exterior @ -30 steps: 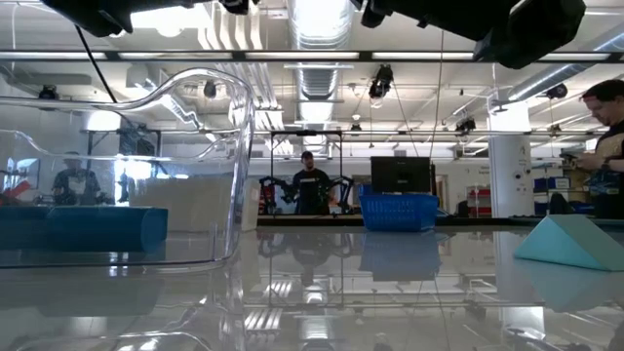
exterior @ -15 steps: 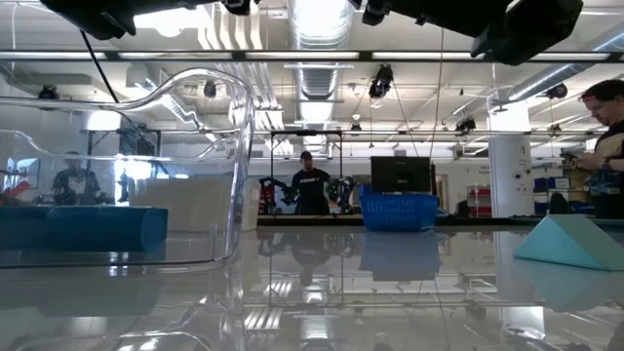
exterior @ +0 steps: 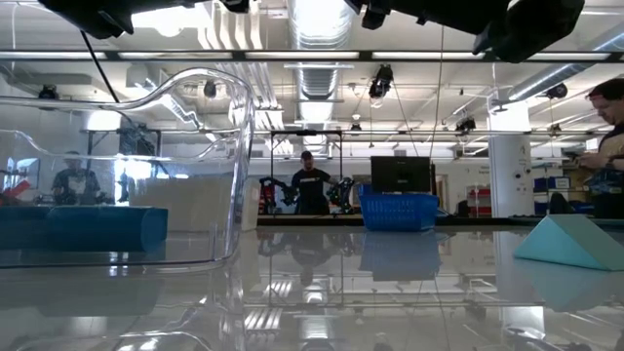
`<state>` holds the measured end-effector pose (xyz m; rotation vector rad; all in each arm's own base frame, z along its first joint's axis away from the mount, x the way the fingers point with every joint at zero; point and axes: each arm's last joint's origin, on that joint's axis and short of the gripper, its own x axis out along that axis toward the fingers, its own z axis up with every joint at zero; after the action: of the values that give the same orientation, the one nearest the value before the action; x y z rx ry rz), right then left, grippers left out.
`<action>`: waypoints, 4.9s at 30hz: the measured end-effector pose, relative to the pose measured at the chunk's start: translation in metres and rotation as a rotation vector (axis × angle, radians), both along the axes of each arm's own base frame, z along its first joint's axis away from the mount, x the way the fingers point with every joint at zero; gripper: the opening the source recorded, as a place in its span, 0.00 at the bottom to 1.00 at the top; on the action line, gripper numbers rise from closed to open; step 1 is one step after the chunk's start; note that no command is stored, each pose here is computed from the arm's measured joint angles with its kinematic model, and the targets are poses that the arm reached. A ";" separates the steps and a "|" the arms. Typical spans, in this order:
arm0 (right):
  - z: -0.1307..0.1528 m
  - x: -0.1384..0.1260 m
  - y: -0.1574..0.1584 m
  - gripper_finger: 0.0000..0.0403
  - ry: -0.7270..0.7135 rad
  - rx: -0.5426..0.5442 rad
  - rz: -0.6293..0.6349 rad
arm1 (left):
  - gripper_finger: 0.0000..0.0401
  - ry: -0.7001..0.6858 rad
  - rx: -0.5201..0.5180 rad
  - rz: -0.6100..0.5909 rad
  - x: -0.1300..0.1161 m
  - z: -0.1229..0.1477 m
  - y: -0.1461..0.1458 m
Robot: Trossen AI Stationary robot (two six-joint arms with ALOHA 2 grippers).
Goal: Sort & place blocks by color
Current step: Put the red block into the white bin, then put the light blue block into the blue bin
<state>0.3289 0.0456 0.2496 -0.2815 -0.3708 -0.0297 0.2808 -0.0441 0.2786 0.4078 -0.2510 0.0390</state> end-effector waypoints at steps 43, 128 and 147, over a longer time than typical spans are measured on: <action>0.011 -0.052 -0.016 0.60 0.551 0.465 -0.293 | 0.46 0.809 -0.735 0.998 -0.063 -0.047 0.110; -0.097 0.004 0.121 0.38 1.749 1.257 -0.890 | 0.47 0.472 -0.378 0.633 -0.062 0.022 0.074; -0.010 0.007 -0.023 0.30 1.552 0.888 -0.823 | 0.47 0.450 -0.383 0.629 -0.062 0.023 0.074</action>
<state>0.3360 0.0227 0.2394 0.4769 1.3140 -0.7204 0.2192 0.0302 0.3019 0.0921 0.3350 0.5970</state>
